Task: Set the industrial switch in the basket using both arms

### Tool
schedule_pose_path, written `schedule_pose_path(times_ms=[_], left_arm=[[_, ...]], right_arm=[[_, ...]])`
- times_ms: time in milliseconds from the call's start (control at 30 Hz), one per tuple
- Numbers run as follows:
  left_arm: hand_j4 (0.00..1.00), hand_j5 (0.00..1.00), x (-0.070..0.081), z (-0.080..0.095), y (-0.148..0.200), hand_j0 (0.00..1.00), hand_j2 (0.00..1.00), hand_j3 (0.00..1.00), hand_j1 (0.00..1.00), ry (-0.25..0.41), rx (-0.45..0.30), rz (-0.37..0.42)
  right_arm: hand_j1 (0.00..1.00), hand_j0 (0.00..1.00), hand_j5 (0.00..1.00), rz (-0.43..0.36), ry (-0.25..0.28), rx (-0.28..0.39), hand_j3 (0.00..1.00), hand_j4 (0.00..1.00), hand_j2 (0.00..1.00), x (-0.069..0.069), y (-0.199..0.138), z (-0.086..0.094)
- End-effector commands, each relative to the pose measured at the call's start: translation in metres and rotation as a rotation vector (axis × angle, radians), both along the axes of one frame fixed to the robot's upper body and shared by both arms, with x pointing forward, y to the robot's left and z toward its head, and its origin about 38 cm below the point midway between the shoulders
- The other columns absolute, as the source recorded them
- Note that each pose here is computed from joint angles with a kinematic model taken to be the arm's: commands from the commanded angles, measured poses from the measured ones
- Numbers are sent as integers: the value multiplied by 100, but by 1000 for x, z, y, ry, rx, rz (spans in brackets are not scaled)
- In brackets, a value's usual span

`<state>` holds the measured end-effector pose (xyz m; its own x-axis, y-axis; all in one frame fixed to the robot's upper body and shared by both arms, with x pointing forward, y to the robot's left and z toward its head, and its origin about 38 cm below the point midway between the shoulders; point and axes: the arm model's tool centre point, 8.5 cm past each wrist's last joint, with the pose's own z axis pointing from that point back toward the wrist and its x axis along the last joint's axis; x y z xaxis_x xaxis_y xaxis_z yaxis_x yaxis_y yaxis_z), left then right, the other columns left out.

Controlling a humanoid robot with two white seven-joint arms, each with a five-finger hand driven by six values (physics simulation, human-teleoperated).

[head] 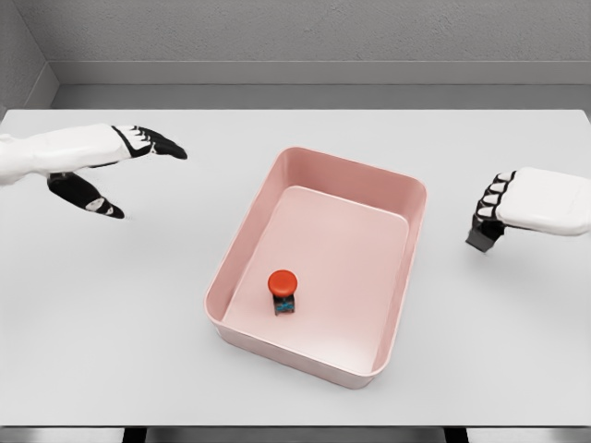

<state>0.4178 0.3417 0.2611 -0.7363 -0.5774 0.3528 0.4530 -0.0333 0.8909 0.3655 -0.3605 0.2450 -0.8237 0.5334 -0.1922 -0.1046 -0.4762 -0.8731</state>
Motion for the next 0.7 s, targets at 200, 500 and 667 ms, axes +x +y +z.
schedule_pose_path(times_ms=[200, 500, 667], left_arm=[[100, 100, 5, -30, -6, 100, 100, 100, 100, 59, -4, 9], [100, 100, 5, -34, 1, 100, 100, 100, 100, 68, 2, 28], [100, 100, 5, -36, -3, 100, 100, 100, 100, 72, -1, 19]], right_arm=[[54, 54, 54, 18, -25, 48, 54, 54, 54, 7, 12, 9], [54, 54, 54, 66, -67, 94, 54, 54, 54, 12, 32, 24], [54, 54, 54, 73, -82, 104, 54, 54, 54, 13, 35, 32]])
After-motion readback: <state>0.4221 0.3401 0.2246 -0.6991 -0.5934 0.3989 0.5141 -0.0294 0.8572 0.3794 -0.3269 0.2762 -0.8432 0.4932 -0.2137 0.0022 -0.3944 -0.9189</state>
